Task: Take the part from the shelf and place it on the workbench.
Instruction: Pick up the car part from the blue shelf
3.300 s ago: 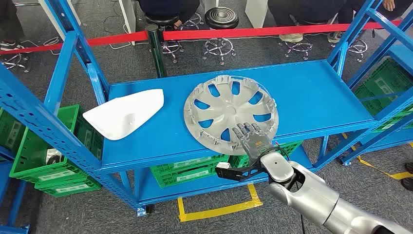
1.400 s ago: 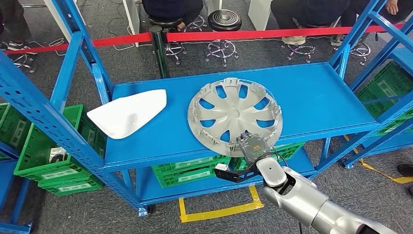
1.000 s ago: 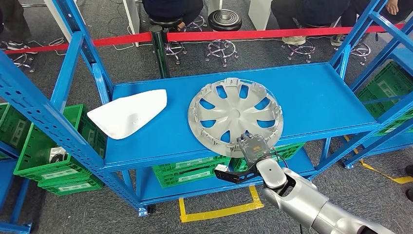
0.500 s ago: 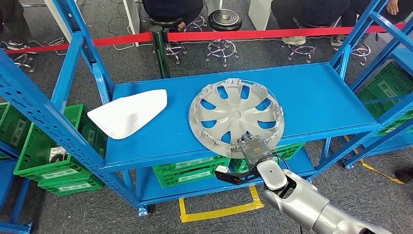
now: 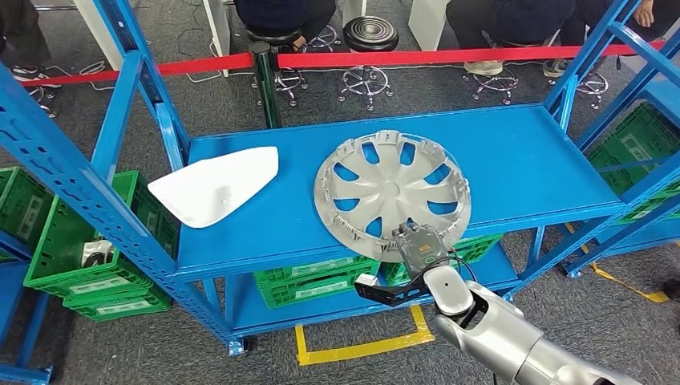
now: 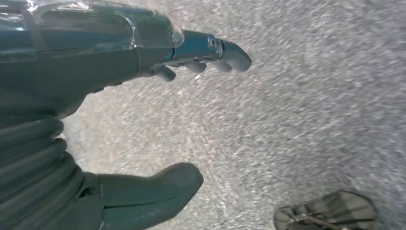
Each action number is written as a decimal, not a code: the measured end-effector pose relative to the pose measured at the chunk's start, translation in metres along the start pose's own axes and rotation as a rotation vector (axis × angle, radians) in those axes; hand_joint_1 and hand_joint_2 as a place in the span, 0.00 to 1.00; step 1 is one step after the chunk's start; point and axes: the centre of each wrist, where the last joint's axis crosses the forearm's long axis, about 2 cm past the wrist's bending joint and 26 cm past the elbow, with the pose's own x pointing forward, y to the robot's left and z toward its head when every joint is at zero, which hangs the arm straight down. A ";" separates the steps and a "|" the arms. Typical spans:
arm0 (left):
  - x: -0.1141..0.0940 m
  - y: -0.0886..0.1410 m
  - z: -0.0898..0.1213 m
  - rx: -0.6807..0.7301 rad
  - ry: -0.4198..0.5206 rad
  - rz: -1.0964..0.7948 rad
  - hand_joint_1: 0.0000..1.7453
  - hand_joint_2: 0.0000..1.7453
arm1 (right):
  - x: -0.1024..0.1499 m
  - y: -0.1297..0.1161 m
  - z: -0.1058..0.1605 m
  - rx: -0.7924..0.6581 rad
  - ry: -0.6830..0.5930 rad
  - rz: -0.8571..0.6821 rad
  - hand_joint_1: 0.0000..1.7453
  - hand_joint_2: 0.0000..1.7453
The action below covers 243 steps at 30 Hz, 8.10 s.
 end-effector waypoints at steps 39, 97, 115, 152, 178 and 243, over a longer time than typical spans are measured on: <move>0.000 0.000 0.000 0.015 -0.022 -0.024 0.00 0.00 | -0.003 -0.001 0.002 0.001 0.005 -0.007 1.00 1.00; 0.004 -0.006 0.000 0.007 0.004 -0.037 0.00 0.00 | -0.041 -0.095 0.057 -0.780 0.168 -0.489 0.00 1.00; 0.003 -0.006 0.000 -0.009 -0.011 -0.038 0.00 0.00 | -0.037 -0.090 0.027 0.267 0.033 -0.633 0.00 1.00; 0.004 -0.006 0.000 -0.019 0.019 -0.037 0.00 0.00 | -0.019 -0.077 -0.021 0.060 -0.020 -0.179 0.00 1.00; 0.006 -0.008 0.000 -0.023 0.025 -0.036 0.00 0.00 | 0.005 -0.050 -0.032 0.128 -0.075 -0.084 1.00 1.00; 0.006 -0.008 0.000 0.042 -0.032 -0.007 0.00 1.00 | 0.015 -0.050 -0.019 -0.295 -0.045 -0.293 1.00 1.00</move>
